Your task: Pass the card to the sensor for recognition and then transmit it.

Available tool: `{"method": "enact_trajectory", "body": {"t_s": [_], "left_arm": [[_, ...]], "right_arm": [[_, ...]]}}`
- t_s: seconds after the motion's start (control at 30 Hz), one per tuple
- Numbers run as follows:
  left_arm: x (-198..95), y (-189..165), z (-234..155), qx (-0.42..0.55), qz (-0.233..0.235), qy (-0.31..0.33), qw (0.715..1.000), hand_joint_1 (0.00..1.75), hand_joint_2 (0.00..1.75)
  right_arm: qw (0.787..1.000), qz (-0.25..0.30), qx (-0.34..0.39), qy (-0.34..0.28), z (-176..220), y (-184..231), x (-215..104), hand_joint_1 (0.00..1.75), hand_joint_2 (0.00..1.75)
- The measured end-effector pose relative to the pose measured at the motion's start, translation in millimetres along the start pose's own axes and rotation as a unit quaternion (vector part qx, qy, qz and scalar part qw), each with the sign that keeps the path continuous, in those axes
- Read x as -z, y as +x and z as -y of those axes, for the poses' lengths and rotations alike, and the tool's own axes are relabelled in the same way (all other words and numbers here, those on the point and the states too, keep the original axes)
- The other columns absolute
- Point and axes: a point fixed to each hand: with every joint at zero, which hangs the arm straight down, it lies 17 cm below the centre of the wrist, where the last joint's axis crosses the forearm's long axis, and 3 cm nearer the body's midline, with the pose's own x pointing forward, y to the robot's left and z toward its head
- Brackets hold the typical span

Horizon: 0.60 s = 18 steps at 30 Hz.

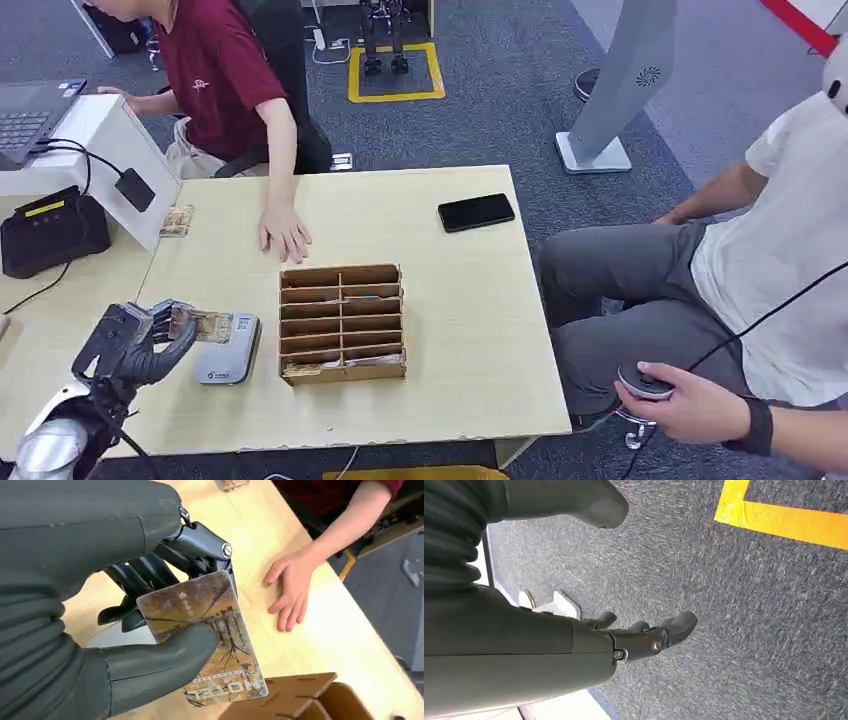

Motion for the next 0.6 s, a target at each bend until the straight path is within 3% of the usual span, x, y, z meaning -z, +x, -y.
{"method": "enact_trajectory", "body": {"t_s": [0.1,0.6], "left_arm": [[10,-14,-8,0.074,-0.023,0.041,0.996,1.75,1.75],[17,-40,6,0.106,-0.059,0.055,0.991,1.75,1.75]], "right_arm": [[1.0,0.001,-0.002,-0.001,0,2,0,0.0,1.75],[1.0,0.003,-0.009,0.001,-1,5,0,0.0,1.75]]}}
